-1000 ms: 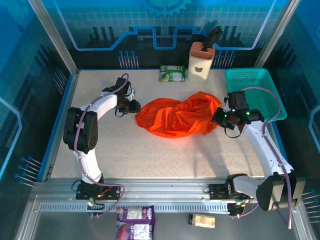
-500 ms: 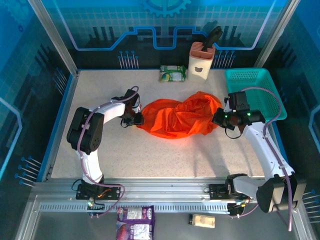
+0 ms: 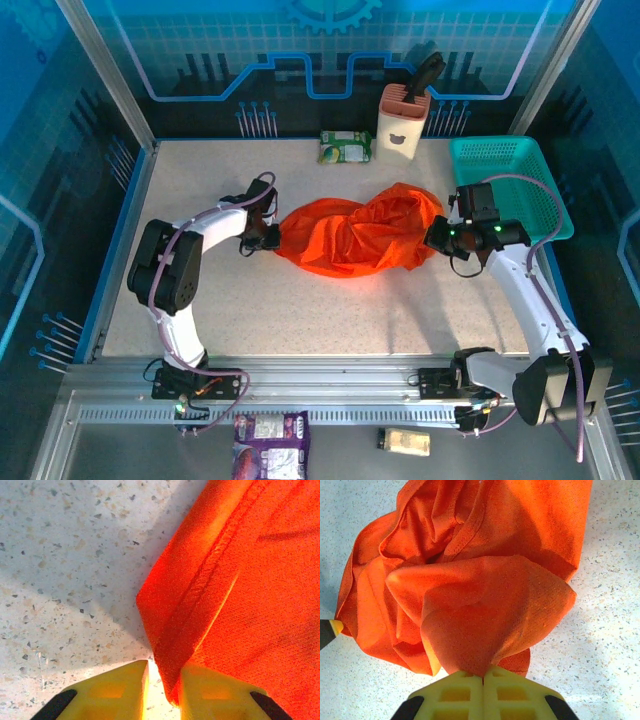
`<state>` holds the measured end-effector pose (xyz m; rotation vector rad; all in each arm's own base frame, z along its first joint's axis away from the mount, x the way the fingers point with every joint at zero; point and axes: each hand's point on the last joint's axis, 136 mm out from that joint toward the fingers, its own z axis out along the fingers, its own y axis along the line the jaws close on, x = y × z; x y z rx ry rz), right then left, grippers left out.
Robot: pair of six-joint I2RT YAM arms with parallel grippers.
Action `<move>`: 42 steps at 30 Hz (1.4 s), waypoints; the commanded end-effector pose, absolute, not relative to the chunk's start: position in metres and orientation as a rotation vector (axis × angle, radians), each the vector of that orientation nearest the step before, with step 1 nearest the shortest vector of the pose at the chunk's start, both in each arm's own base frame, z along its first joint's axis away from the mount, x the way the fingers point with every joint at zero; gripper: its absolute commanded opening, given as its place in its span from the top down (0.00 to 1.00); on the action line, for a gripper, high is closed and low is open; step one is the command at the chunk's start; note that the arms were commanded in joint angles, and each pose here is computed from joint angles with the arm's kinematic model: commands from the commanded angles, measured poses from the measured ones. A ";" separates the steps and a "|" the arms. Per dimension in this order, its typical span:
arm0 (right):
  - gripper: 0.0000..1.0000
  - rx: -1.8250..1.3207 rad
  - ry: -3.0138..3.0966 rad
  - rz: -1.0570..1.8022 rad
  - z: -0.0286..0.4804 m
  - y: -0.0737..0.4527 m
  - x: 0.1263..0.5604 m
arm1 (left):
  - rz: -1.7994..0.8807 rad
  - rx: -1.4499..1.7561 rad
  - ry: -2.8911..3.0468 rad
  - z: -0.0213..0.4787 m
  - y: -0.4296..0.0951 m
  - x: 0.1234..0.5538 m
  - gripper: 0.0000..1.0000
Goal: Fold the inside-out t-shirt
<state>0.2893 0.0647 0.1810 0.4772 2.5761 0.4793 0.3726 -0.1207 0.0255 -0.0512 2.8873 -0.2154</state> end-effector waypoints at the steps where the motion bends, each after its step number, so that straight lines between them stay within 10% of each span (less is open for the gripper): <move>1: 1.00 0.460 2.550 0.496 0.195 0.064 0.290 | -0.211 -0.054 2.862 0.035 -0.120 0.375 0.89; 23: 1.00 0.350 1.709 0.113 0.489 -0.016 0.254 | -0.330 -0.137 2.043 0.392 -0.039 0.362 1.00; 35: 1.00 0.402 2.341 0.200 0.285 0.003 0.358 | -0.767 -0.135 2.503 0.219 -0.087 0.443 1.00; 42: 1.00 0.464 2.504 0.246 0.206 0.005 0.353 | -0.832 -0.243 2.524 0.175 -0.093 0.439 0.66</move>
